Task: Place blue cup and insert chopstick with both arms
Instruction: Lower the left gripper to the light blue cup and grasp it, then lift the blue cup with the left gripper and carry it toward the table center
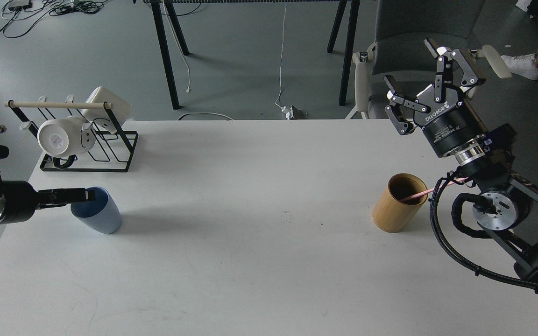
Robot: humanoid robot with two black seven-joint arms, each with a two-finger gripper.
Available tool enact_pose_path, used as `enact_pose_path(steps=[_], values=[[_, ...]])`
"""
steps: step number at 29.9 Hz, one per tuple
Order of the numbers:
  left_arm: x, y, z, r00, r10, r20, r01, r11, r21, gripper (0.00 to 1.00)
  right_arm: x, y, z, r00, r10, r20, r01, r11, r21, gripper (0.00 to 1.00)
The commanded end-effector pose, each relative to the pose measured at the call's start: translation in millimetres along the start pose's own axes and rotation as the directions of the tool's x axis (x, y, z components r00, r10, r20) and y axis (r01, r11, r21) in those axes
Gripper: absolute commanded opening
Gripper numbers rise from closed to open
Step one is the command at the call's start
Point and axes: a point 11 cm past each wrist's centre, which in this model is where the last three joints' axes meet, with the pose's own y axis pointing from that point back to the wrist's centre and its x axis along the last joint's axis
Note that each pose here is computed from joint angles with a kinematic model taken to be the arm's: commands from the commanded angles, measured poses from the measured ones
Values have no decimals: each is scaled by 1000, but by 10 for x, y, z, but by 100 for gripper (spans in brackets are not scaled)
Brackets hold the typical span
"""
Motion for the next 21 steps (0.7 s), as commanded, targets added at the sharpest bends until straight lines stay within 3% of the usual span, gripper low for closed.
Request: enact_pose_path(steps=[1, 7, 10, 12, 21], values=[[-5, -17, 5, 1000, -1, 2, 1, 1000, 0, 80, 22, 25, 18, 1000, 8, 1, -8, 1000, -4, 88], [-34, -20, -25, 1000, 10, 11, -10, 1000, 6, 59, 53, 54, 48, 1000, 18, 1, -18, 1000, -12, 88], [-134, -26, -84, 1000, 2, 3, -2, 1000, 15, 20, 70, 88, 78, 1000, 26, 4, -26, 999, -19, 88], [-137, -17, -94, 1000, 13, 10, -13, 1000, 17, 5, 75, 97, 87, 1000, 28, 5, -28, 999, -21, 88], [-87, 9, -72, 999, 38, 20, -38, 999, 8, 1, 76, 96, 82, 1000, 28, 5, -28, 999, -20, 88]])
